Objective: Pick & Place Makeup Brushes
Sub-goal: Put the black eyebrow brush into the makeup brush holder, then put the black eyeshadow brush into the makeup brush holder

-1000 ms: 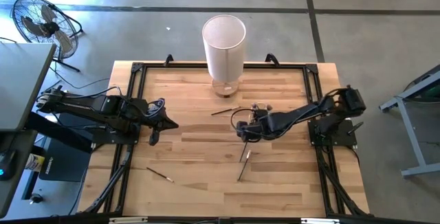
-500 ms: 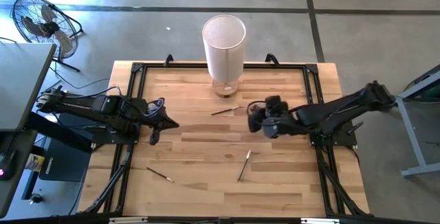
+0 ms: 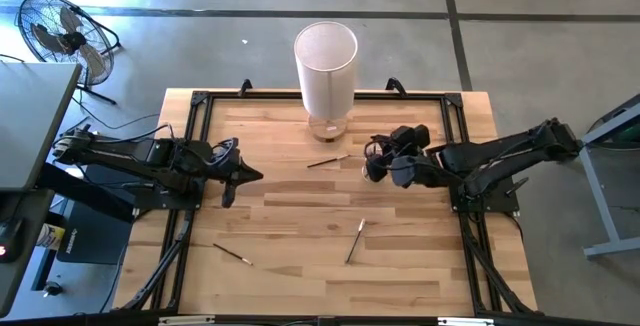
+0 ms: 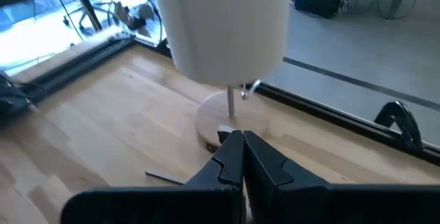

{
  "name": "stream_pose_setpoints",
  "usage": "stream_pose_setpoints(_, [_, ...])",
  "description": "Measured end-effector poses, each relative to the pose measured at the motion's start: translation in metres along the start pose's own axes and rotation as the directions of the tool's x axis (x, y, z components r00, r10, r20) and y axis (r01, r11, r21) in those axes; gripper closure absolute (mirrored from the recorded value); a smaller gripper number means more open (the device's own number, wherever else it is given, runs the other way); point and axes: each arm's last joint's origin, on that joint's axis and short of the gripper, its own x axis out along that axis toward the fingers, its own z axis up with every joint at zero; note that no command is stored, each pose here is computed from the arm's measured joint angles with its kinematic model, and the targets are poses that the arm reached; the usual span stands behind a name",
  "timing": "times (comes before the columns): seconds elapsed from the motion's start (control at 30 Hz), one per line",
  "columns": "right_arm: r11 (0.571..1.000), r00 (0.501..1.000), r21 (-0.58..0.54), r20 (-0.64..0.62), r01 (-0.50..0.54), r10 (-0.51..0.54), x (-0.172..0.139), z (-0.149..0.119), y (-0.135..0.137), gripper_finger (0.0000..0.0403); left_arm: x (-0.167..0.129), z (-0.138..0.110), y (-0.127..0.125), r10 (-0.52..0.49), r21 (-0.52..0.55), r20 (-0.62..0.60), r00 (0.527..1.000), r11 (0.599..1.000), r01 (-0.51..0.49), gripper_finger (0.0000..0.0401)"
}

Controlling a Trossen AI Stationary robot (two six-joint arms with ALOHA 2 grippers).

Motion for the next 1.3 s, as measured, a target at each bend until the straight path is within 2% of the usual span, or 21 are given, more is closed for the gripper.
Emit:
stream_pose_setpoints(0.1, [1.0,0.999,-0.012,-0.035,0.003,-0.004,0.004,-0.012,-0.003,0.0403,0.0,0.0,0.0,0.008,-0.016,0.002,1.0,1.0,-0.008,0.0401])
stream_pose_setpoints(0.33, [0.992,0.98,0.127,-0.198,0.013,0.012,0.021,-0.066,-0.02,0.0403,0.0,0.0,0.001,0.029,-0.02,0.008,1.0,0.999,-0.029,0.04])
stream_pose_setpoints(0.47, [0.984,0.96,0.174,-0.271,-0.026,0.073,0.026,-0.083,-0.024,0.0389,0.004,-0.001,0.001,0.055,-0.014,-0.004,0.998,0.998,-0.055,0.04])
stream_pose_setpoints(0.6, [0.974,0.967,0.219,-0.232,-0.053,0.105,0.022,-0.072,-0.023,0.0353,0.009,-0.002,0.0,0.041,0.017,-0.03,0.999,0.999,-0.041,0.0381])
stream_pose_setpoints(0.7, [0.971,0.976,0.228,-0.185,-0.073,0.117,0.014,-0.058,-0.026,0.0321,0.014,-0.003,-0.001,0.026,0.028,-0.054,0.998,0.999,-0.024,0.0343])
stream_pose_setpoints(0.8, [0.96,0.969,0.247,-0.167,-0.136,0.18,0.004,-0.043,-0.03,0.0293,0.022,-0.003,-0.002,0.03,0.03,-0.065,0.997,0.999,-0.028,0.0297])
stream_pose_setpoints(0.9, [0.932,0.927,0.27,-0.219,-0.242,0.304,-0.006,-0.035,-0.034,0.028,0.028,-0.003,-0.003,0.05,0.036,-0.092,0.994,0.998,-0.047,0.0262])
stream_pose_setpoints(1.03, [0.907,0.852,0.278,-0.338,-0.316,0.401,-0.014,-0.038,-0.038,0.0286,0.038,0.004,-0.012,0.062,0.069,-0.196,0.979,0.996,-0.049,0.0252])
stream_pose_setpoints(1.17, [0.936,0.809,0.2,-0.473,-0.288,0.35,-0.014,-0.053,-0.04,0.0313,0.05,0.012,-0.032,0.069,0.135,-0.317,0.946,0.991,-0.027,0.0265])
stream_pose_setpoints(1.3, [0.956,0.764,0.143,-0.575,-0.257,0.291,-0.017,-0.067,-0.038,0.0337,0.066,0.005,-0.057,0.052,0.189,-0.495,0.867,0.981,0.048,0.0279])
